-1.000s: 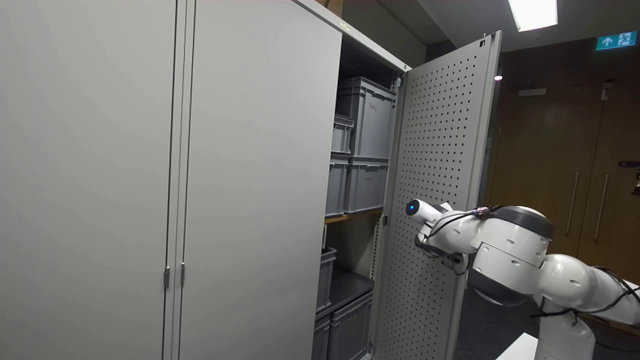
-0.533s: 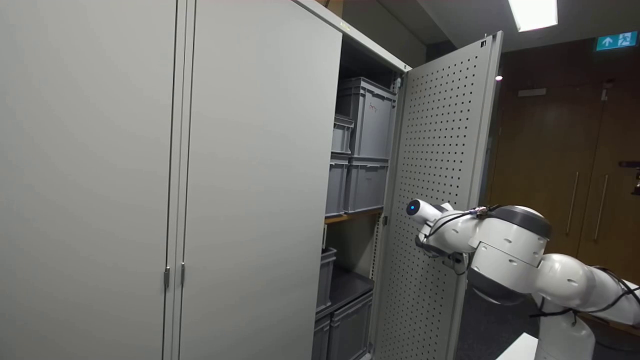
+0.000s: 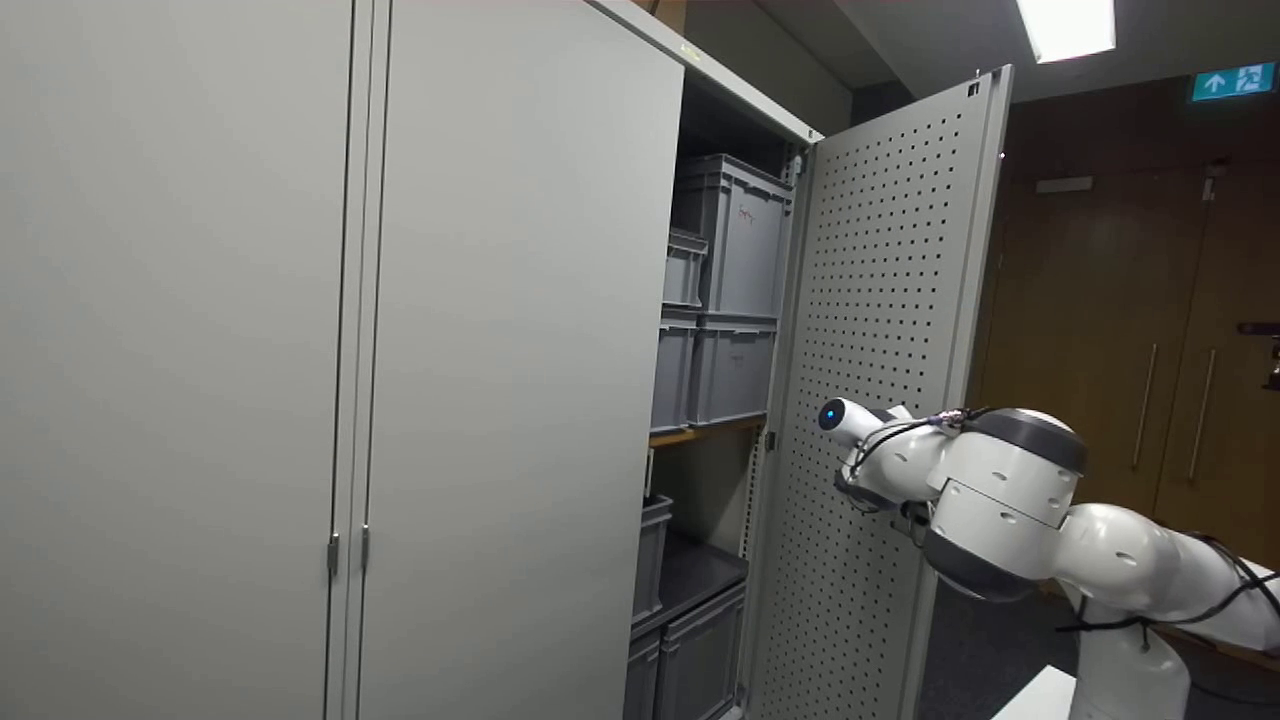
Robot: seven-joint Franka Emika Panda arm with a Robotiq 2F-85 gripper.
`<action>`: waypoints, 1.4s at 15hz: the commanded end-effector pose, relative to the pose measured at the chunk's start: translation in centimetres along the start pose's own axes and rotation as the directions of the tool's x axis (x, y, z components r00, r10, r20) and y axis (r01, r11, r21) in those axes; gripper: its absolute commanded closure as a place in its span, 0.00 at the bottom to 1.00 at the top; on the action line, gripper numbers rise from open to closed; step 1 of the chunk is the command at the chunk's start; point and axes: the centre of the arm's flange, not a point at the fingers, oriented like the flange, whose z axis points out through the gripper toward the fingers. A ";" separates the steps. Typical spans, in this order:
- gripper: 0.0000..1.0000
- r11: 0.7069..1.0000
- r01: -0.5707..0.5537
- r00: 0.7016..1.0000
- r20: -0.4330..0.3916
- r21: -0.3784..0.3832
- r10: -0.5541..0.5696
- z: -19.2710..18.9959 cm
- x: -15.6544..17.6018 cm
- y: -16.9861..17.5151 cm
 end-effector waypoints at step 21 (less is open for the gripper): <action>0.00 0.992 -0.003 0.997 -0.074 0.127 0.012 7.2 1.4 2.8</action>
